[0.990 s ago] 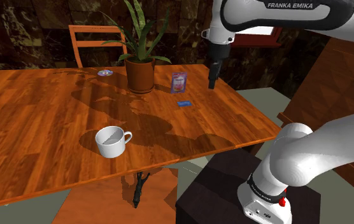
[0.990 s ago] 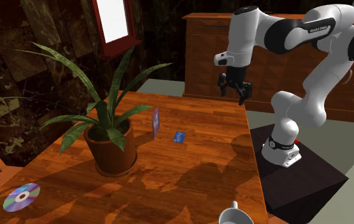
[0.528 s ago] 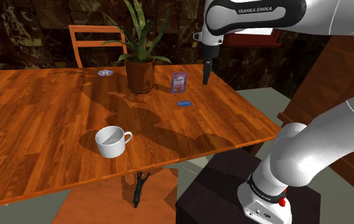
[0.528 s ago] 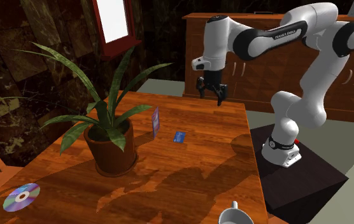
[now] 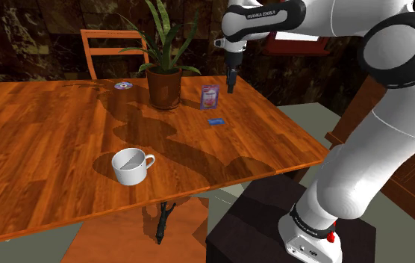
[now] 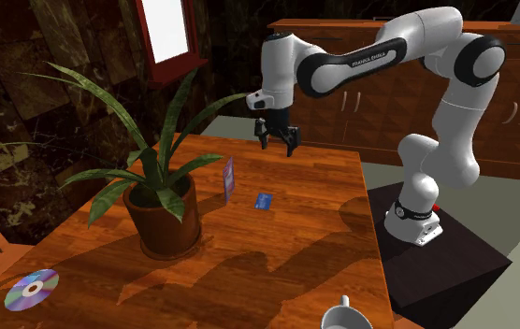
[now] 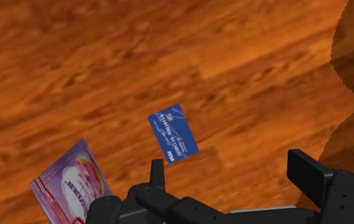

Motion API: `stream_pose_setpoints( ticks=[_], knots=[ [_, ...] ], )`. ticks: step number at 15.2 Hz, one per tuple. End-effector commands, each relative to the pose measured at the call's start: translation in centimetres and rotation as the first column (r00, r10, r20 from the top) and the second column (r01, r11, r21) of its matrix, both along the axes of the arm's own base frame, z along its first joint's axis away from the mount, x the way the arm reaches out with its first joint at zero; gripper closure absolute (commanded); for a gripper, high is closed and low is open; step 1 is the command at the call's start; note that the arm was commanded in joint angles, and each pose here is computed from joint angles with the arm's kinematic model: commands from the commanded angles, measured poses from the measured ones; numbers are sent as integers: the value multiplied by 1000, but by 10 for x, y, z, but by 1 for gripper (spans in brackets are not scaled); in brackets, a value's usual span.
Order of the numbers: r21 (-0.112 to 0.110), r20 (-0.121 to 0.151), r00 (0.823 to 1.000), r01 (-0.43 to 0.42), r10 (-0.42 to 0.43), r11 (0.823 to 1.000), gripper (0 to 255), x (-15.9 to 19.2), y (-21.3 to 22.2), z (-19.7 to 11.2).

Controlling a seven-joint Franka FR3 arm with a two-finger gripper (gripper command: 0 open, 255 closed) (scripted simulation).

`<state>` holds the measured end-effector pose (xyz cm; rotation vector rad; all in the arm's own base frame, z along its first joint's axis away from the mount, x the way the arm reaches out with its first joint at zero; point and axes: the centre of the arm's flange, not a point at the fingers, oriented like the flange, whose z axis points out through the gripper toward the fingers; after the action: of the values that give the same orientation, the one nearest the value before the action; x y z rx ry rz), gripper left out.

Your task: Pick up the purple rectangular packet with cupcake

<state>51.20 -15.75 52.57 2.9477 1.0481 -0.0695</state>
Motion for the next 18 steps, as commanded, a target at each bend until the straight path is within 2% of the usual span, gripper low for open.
stream_pose_setpoints(
  ticks=[1, 6, 12, 18],
  knots=[
    [2, 4, 999, -53, 53, 999, 0, 23, -15, -8],
    [9, 13, 985, -173, 173, 985, 0, 82, -36, -24],
    [17, 26, 949, -314, 313, 949, 0, 155, -53, -43],
    [17, 26, 949, -316, 315, 949, 0, 156, -53, -69]
  ],
)
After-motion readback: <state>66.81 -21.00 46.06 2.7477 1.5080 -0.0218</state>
